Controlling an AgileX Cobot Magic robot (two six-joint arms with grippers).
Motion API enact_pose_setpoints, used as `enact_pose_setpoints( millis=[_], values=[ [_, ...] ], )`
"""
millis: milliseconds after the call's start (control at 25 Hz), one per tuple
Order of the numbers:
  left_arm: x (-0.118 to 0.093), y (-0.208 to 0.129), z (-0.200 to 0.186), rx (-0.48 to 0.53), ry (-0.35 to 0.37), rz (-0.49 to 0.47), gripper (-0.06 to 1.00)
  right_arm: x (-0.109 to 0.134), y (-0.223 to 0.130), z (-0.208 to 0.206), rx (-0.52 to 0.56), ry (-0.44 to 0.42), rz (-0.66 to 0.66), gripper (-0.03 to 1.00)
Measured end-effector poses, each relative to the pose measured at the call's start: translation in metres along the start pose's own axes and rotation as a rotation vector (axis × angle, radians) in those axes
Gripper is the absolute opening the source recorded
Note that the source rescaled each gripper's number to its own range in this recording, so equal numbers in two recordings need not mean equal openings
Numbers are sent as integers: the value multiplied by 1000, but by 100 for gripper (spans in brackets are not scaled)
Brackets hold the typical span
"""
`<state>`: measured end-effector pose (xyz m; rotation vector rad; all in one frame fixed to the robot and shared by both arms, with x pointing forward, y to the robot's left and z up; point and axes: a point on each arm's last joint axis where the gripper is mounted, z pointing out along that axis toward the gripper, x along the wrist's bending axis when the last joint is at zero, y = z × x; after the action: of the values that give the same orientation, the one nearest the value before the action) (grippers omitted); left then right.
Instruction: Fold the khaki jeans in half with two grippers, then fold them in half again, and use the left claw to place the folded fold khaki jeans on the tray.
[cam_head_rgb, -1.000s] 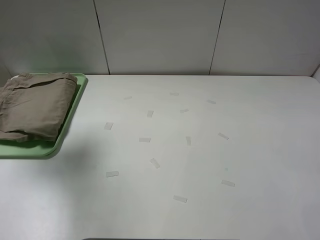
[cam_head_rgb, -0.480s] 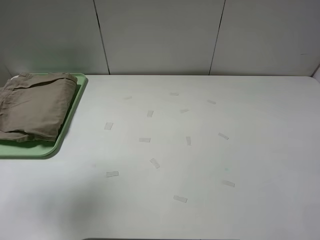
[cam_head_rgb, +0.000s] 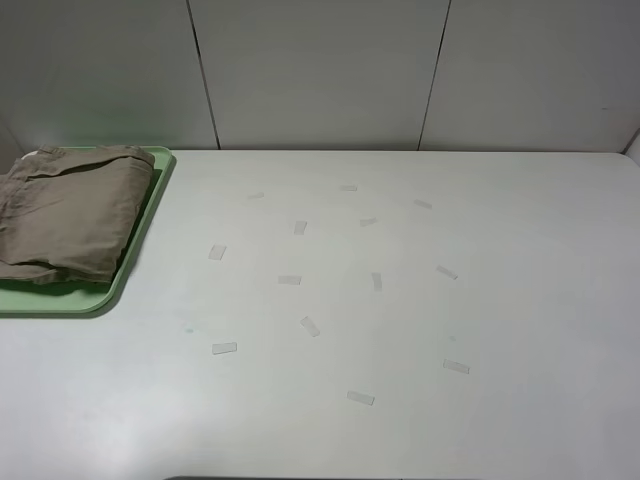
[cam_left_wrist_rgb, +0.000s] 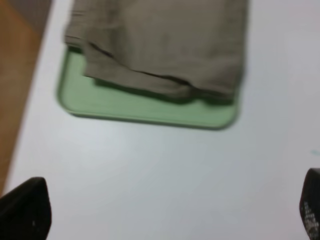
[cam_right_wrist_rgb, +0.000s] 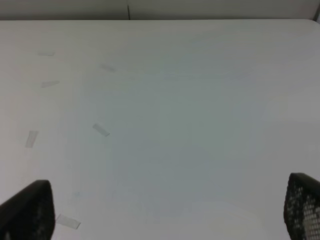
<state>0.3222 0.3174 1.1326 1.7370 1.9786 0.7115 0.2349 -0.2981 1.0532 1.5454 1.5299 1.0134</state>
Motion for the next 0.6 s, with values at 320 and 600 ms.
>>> enact_pose_setpoints(
  millis=[320, 600],
  values=[
    [-13, -68, -29, -201, -62, -2, 100, 0, 0, 0, 0, 0, 0, 100],
    [-17, -100, -44, -307, -56, 39, 100, 0, 0, 0, 0, 0, 0, 100]
  ],
)
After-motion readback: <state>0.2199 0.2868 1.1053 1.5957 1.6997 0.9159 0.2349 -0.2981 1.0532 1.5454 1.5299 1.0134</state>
